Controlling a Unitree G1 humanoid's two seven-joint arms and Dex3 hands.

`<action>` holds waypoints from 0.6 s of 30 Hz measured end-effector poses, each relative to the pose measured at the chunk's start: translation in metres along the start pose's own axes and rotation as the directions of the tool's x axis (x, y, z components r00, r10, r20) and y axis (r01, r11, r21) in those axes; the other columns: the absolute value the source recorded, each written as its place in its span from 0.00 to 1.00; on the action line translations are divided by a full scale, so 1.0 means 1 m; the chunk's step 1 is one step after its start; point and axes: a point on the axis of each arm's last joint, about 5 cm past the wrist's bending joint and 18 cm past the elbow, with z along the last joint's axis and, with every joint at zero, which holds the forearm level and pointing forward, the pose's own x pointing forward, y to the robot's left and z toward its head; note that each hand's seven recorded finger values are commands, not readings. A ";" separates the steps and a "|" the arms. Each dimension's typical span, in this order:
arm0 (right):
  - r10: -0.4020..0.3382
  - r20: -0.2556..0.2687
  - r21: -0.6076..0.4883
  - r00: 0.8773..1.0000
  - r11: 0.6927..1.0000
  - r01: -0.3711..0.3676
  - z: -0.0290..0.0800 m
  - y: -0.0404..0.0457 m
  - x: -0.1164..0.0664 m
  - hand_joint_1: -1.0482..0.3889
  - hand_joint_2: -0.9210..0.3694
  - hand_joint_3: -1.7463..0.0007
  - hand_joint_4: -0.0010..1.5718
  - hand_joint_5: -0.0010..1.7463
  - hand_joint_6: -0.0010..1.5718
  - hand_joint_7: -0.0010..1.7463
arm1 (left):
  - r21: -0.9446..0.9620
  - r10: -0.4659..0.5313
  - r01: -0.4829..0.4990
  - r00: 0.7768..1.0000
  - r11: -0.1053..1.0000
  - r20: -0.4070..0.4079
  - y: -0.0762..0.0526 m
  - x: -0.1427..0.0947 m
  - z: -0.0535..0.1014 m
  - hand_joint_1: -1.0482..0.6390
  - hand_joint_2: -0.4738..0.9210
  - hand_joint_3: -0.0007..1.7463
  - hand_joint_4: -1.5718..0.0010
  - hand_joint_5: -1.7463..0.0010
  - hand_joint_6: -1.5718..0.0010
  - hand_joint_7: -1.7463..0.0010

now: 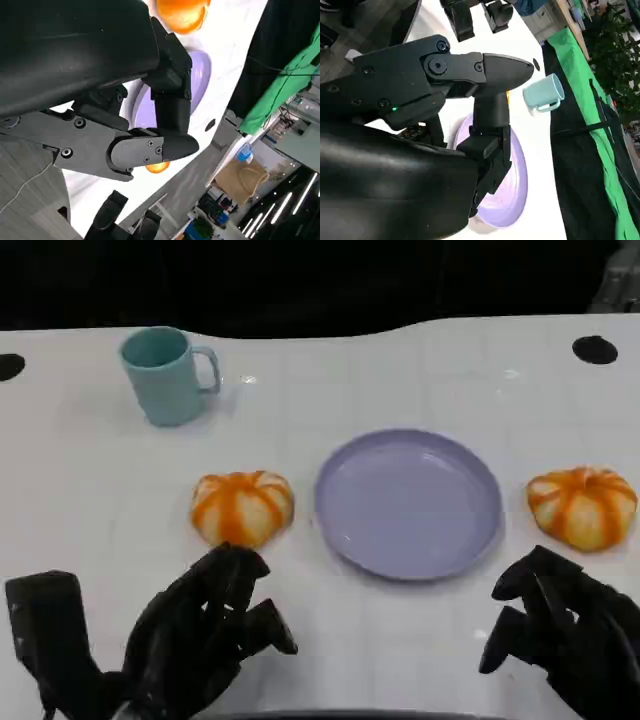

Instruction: Grasp the bread from the table and place it into the plate.

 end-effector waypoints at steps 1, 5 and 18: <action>0.000 0.000 0.000 1.000 1.000 0.000 0.000 0.0000 0.000 0.42 0.00 0.76 0.43 1.00 0.33 0.91 | 0.000 0.000 0.000 1.000 1.000 0.000 0.000 0.000 0.000 0.31 1.00 0.28 0.47 0.00 0.64 0.00; -0.003 0.000 0.000 1.000 1.000 0.003 0.000 0.0000 0.000 0.42 0.00 0.76 0.42 1.00 0.33 0.91 | 0.000 0.000 0.000 1.000 1.000 0.000 0.000 0.000 0.000 0.30 1.00 0.27 0.48 0.00 0.65 0.00; -0.008 0.000 0.000 1.000 1.000 0.008 0.000 0.0000 0.000 0.42 0.00 0.75 0.41 1.00 0.32 0.92 | -0.001 0.000 0.000 1.000 1.000 -0.001 0.000 0.000 0.000 0.31 1.00 0.27 0.48 0.00 0.66 0.00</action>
